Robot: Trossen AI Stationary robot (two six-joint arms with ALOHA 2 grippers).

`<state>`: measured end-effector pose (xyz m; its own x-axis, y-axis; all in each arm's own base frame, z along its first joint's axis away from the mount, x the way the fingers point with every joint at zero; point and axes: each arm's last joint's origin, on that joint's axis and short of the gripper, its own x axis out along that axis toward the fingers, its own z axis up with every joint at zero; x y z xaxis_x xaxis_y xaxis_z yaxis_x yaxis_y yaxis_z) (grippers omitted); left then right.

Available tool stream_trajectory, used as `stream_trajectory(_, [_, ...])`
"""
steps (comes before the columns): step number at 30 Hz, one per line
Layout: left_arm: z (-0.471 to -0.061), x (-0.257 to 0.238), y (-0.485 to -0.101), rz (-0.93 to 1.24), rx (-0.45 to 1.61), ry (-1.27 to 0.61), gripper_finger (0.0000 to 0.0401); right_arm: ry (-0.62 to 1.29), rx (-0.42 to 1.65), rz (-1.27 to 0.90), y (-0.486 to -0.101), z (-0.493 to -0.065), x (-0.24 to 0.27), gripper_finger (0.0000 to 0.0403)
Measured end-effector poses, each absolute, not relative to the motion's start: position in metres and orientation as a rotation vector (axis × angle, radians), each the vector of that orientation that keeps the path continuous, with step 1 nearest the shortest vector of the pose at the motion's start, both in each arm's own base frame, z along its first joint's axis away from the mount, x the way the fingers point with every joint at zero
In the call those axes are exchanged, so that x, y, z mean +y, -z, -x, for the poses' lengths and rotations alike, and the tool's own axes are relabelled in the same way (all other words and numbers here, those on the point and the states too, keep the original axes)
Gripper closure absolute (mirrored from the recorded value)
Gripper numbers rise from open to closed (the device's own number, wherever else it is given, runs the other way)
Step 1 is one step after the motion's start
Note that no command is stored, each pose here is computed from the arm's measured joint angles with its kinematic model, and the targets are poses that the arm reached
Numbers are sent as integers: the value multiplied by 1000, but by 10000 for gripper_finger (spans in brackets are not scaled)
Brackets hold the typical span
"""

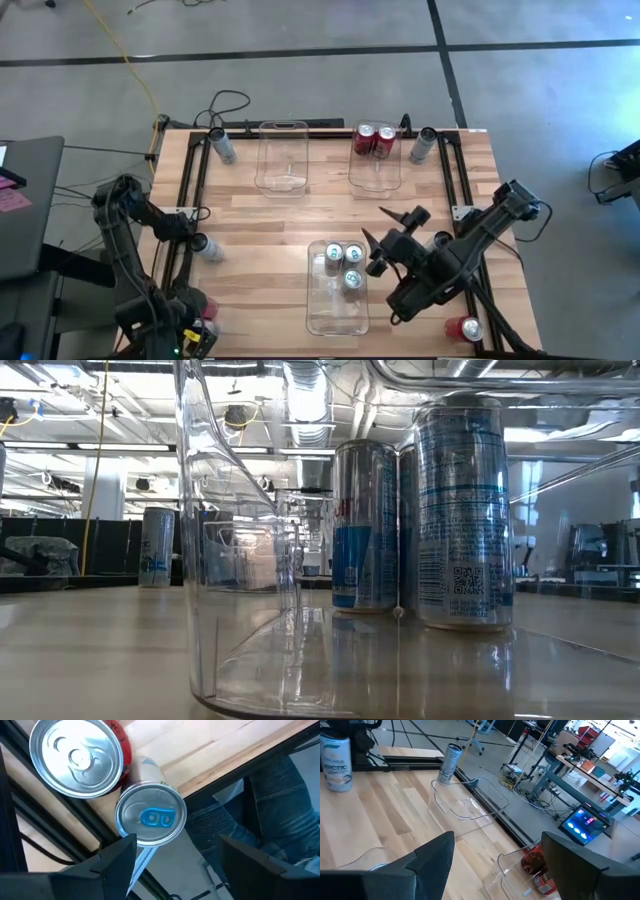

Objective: Sort soda cans
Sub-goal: Put the blue soda can into the bottom transparent bin

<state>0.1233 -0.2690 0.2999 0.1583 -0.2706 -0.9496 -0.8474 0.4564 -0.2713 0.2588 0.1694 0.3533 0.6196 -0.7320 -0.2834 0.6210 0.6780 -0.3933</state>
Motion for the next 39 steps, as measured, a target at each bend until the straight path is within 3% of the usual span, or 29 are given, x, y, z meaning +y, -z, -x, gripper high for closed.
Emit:
stream_trajectory(23, [-122, -260, -296, 966, 1337, -622, 123, 843, 490, 263, -352, -270, 151, 88])
stream_trajectory(39, [-122, -263, -295, 972, 1356, -609, 57, 834, 507, 247, -352, -270, 151, 88])
